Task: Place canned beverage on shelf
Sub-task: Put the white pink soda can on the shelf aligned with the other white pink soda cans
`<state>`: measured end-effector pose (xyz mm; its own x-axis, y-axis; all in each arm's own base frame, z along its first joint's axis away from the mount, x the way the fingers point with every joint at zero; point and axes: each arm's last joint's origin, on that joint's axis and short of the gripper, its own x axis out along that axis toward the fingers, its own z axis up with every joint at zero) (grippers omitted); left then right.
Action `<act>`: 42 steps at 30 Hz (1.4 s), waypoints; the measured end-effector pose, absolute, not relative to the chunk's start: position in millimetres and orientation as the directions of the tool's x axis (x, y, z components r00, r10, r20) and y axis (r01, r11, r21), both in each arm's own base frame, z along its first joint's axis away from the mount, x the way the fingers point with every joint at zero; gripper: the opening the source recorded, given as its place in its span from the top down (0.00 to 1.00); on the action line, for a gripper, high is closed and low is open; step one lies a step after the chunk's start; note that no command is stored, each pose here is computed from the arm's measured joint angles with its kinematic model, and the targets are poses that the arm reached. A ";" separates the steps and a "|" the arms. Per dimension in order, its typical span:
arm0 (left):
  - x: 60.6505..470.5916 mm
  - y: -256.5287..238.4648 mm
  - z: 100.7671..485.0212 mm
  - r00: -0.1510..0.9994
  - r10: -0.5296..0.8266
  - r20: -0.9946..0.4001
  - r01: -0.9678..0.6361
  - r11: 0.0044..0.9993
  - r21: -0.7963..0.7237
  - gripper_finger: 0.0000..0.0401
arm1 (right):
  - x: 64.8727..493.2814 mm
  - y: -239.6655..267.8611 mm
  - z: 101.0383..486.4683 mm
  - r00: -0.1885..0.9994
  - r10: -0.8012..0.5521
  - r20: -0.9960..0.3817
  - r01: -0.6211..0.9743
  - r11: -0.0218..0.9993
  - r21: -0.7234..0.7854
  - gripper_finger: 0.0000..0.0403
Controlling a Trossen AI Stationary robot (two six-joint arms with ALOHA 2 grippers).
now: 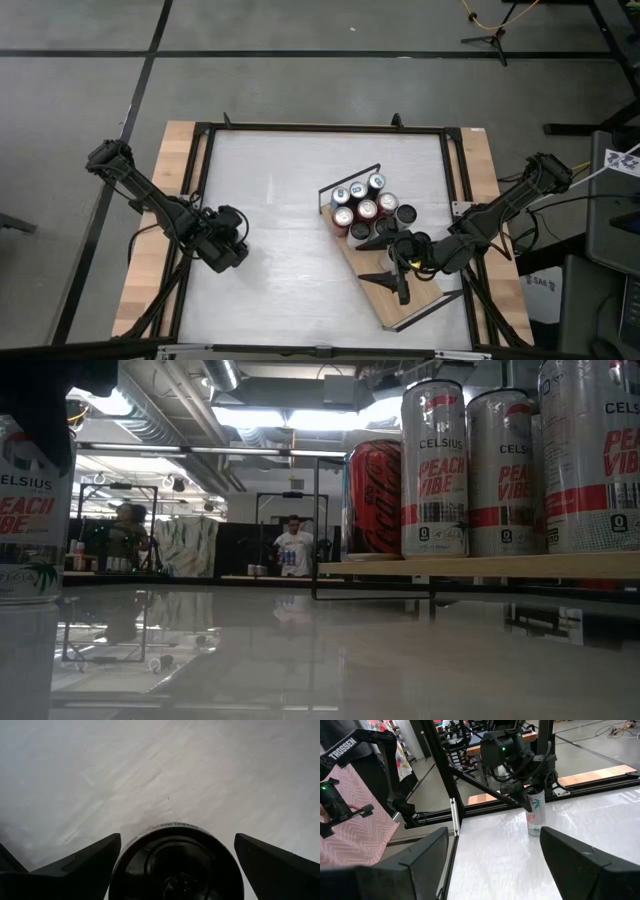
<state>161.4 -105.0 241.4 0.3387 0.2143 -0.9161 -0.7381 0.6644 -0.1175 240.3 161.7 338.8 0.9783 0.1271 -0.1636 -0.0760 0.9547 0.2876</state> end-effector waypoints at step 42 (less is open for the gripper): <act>200.0 -118.5 250.8 0.622 0.055 -0.781 -0.519 0.775 -0.359 0.40 | 240.3 161.4 338.8 0.980 0.115 -0.162 -0.065 0.956 0.285 0.24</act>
<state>200.0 -118.5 250.8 0.6219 0.0548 -0.7811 -0.5194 0.7754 -0.3592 240.3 161.4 338.8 0.9800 0.1153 -0.1625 -0.0652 0.9562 0.2854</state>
